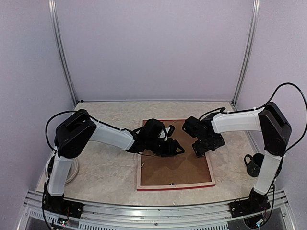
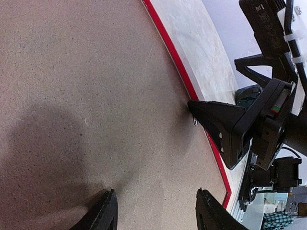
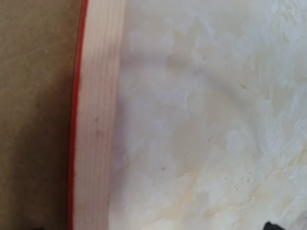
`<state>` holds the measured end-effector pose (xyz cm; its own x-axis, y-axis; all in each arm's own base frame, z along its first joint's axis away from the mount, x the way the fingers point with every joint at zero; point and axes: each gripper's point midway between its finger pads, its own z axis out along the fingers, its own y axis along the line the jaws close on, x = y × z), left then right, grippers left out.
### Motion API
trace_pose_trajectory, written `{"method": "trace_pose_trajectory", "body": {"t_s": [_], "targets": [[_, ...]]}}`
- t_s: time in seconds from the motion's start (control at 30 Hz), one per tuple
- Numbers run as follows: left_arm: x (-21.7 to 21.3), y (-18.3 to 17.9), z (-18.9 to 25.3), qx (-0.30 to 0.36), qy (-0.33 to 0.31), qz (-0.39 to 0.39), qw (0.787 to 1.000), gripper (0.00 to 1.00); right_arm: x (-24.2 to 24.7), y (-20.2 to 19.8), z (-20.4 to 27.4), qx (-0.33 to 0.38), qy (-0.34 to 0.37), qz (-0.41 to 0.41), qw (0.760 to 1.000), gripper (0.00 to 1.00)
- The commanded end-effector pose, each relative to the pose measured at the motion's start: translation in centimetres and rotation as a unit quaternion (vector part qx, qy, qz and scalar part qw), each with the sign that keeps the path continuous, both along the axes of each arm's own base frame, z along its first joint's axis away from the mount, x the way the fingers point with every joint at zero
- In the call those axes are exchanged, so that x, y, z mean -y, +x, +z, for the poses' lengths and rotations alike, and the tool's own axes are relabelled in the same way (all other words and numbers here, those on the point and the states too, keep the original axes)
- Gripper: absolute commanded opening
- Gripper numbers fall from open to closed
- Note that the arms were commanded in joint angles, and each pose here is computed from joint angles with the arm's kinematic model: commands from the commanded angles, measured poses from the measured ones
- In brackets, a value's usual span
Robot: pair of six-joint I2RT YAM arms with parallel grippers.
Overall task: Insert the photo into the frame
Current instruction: Press the fastener onto the backboard.
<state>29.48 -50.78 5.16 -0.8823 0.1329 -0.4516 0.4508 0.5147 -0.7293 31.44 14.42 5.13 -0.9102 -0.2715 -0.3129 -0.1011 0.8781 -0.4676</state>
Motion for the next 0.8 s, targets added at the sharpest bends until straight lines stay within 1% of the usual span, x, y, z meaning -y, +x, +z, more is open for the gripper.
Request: {"method": "trace_pose_trajectory", "body": {"t_s": [0.0, 0.3, 0.57, 0.77], "targets": [[0.1, -0.4, -1.8, -0.012, 0.016, -0.004, 1.000, 0.56, -0.7, 0.9, 0.9, 0.009, 0.021, 0.009, 1.000, 0.99], [-0.1, -0.3, -1.9, -0.013, 0.018, -0.003, 1.000, 0.56, -1.4, 1.4, 2.1, 0.021, 0.039, 0.015, 0.999, 0.99], [0.0, -0.4, -2.1, -0.017, 0.017, -0.003, 1.000, 0.56, 0.3, 1.0, 1.9, 0.015, 0.021, 0.007, 1.000, 0.99], [-0.1, -0.4, -2.1, -0.017, 0.017, -0.003, 1.000, 0.56, 0.6, 1.0, 1.8, 0.014, 0.023, 0.005, 1.000, 0.99]]}}
